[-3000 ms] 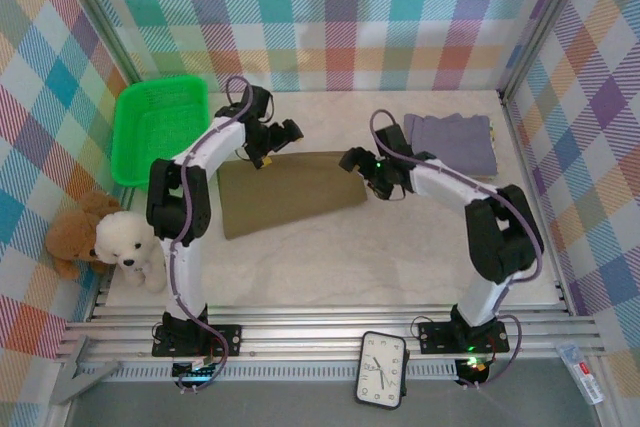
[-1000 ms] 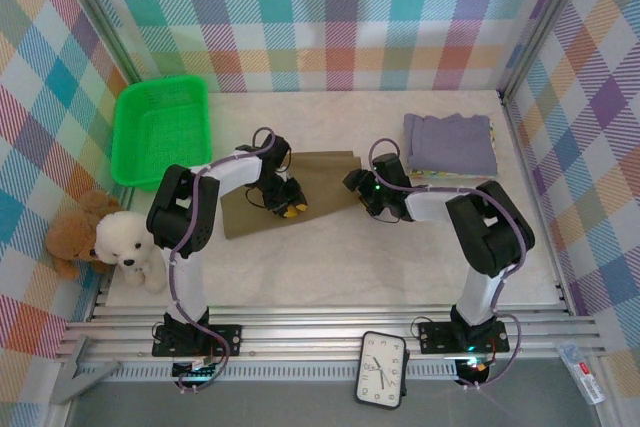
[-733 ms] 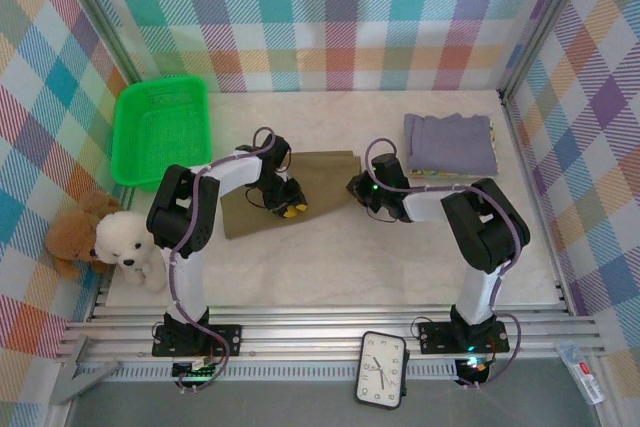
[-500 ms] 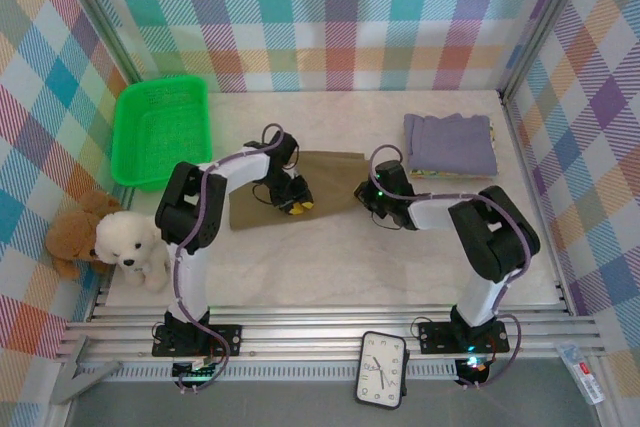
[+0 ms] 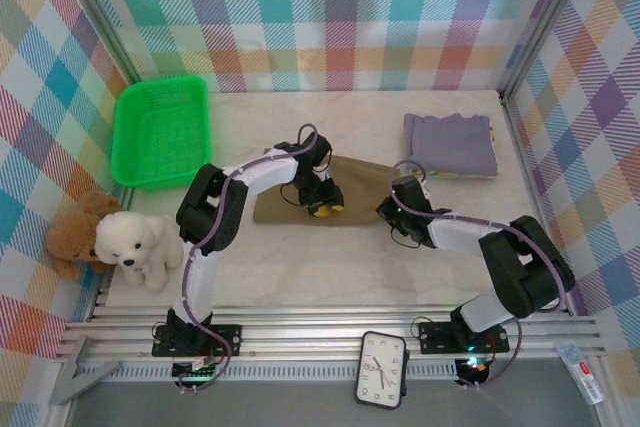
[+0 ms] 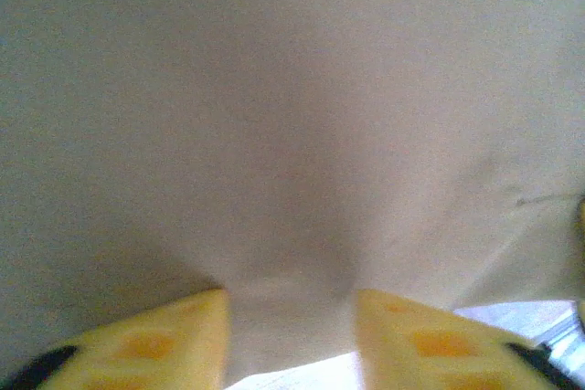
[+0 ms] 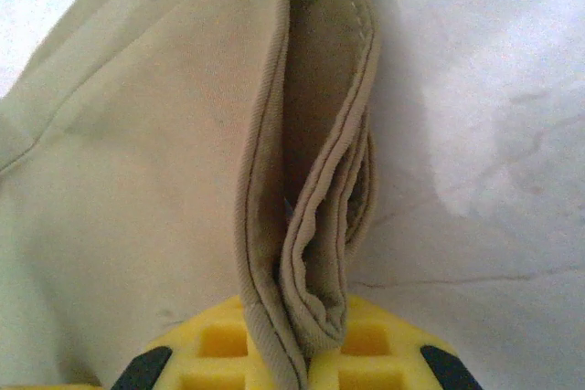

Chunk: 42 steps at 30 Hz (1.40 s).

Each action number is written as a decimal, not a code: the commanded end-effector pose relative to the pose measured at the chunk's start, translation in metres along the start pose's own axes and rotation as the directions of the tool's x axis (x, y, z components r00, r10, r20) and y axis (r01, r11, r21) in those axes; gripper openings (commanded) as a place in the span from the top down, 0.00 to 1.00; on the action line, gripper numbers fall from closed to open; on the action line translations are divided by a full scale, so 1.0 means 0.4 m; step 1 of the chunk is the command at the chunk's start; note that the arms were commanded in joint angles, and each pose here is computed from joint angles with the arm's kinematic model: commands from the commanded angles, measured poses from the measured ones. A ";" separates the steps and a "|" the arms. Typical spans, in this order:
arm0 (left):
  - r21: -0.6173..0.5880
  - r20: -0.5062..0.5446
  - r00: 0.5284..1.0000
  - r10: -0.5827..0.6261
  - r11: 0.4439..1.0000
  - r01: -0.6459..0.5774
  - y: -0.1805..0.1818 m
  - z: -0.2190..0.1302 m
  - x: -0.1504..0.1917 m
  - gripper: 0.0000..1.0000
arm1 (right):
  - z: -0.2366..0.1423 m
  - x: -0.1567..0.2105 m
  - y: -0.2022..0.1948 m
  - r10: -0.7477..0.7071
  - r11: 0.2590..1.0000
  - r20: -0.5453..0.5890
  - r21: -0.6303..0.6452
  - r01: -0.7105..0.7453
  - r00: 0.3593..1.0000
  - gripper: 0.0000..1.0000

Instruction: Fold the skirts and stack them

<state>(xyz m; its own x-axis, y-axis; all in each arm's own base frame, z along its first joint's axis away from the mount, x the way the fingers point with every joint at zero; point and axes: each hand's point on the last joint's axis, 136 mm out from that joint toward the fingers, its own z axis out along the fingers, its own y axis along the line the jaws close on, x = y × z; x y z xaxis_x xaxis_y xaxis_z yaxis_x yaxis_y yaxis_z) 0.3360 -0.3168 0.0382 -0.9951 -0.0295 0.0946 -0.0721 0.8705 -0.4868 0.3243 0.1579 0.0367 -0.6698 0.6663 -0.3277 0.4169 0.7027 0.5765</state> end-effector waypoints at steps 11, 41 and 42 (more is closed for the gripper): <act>-0.156 0.301 0.938 -0.173 0.961 0.227 0.243 -0.333 -0.111 0.32 | -0.027 -0.040 0.020 -0.055 0.997 0.034 0.050 0.053 0.998 1.00; -0.094 0.139 0.952 -0.274 0.953 0.288 0.418 -0.123 -0.136 0.78 | -0.022 -0.103 0.257 -0.594 0.802 0.045 -0.056 0.595 0.803 1.00; -0.087 0.138 0.952 -0.274 0.954 0.287 0.415 -0.121 -0.137 0.79 | -0.021 -0.101 0.275 -0.627 0.775 0.043 -0.064 0.628 0.778 1.00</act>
<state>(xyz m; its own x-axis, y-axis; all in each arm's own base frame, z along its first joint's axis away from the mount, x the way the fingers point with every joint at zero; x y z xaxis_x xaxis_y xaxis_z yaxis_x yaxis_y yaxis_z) 0.3892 -0.1249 0.0190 -0.9264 -0.3739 0.0448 -0.3700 0.8817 -0.2928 0.3868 0.1920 0.1093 -0.7553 0.2642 -0.5998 0.0209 0.9244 0.3809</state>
